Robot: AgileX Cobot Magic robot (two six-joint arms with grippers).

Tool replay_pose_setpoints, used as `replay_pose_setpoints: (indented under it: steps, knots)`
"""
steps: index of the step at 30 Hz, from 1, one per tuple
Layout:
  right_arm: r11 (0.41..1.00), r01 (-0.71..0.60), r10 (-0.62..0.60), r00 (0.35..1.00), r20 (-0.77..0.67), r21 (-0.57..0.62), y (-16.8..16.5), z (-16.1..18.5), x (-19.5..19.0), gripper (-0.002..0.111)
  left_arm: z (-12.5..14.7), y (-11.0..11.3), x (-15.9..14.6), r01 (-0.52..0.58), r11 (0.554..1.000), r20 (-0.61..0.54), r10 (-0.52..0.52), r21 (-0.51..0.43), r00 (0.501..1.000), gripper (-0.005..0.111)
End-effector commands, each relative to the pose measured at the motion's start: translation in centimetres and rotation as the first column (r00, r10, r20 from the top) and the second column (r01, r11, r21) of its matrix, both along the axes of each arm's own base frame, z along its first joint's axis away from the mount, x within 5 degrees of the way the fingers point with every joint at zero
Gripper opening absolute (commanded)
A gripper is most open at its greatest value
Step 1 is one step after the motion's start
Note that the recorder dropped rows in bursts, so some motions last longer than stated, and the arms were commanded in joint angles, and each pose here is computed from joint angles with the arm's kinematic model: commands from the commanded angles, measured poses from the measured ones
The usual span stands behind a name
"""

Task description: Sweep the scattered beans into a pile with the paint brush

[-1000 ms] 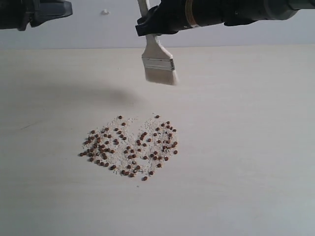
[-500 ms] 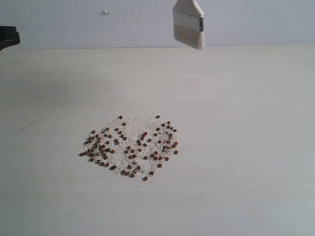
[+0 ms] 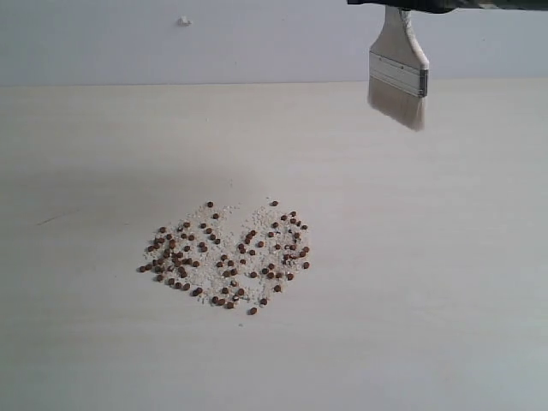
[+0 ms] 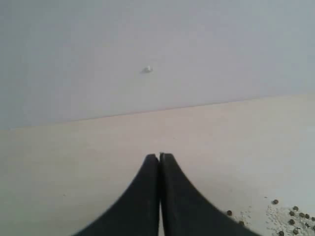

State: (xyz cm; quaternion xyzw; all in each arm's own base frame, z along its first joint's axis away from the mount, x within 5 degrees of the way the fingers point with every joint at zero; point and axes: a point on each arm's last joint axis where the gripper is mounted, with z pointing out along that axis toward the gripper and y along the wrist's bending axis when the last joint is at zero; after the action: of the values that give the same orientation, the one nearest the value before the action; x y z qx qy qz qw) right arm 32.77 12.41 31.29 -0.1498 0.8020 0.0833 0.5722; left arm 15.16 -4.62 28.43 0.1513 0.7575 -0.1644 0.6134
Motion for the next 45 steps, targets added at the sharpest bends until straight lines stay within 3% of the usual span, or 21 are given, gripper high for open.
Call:
replay_pose_setpoints:
  steps: [1,7,11,12,15,24,34,38,42,45]
  knots:
    - [1.0,0.007,-0.008,0.999,0.034,0.014,-1.0,1.3,-2.3,0.0,-0.7,0.3,-3.7,0.007,1.0,0.116,-0.009,0.021,0.993,0.0]
    - [1.0,0.011,-0.013,0.997,0.072,0.028,-1.6,2.5,-3.6,0.0,-2.6,0.3,-7.8,0.058,0.997,0.226,-0.047,-0.044,0.973,0.0]
    - [1.0,0.007,-0.009,0.997,0.071,0.029,-1.5,2.5,-3.6,0.0,-3.4,0.4,-9.0,0.055,0.997,0.275,-0.038,-0.054,0.961,0.0]
    - [1.0,-0.001,-0.002,0.998,0.069,0.03,-1.5,2.5,-3.6,0.0,-3.5,0.4,-9.1,0.055,0.998,0.281,-0.043,-0.035,0.959,0.0]
    - [0.999,-0.039,0.037,0.998,0.06,0.036,-1.1,2.4,-3.8,0.0,-3.5,0.3,-9.2,0.078,0.989,0.243,-0.046,-0.124,0.969,0.0]
    - [0.987,-0.16,0.16,0.986,0.055,-0.002,-0.2,2.3,-4.2,0.0,-3.5,0.2,-9.3,0.082,0.989,0.245,-0.051,-0.119,0.968,0.0]
    - [0.986,-0.167,0.168,0.984,0.06,-0.018,-0.2,2.3,-4.2,0.0,-3.5,0.2,-9.3,0.082,0.989,0.245,-0.051,-0.119,0.968,0.0]
    - [0.985,-0.171,0.173,0.983,0.065,-0.034,-0.2,2.3,-4.2,0.0,-3.1,0.2,-10.1,0.099,0.988,0.306,-0.059,-0.116,0.95,0.0]
    - [0.985,-0.171,0.173,0.983,0.065,-0.034,-0.2,2.3,-4.2,0.0,-2.7,0.6,-11.1,0.085,0.989,0.386,-0.032,-0.12,0.922,0.0]
    - [0.984,-0.176,0.178,0.982,0.064,-0.032,-0.2,2.3,-4.2,0.0,-2.6,1.5,-11.2,-0.018,0.986,0.4,0.083,-0.164,0.913,0.0]
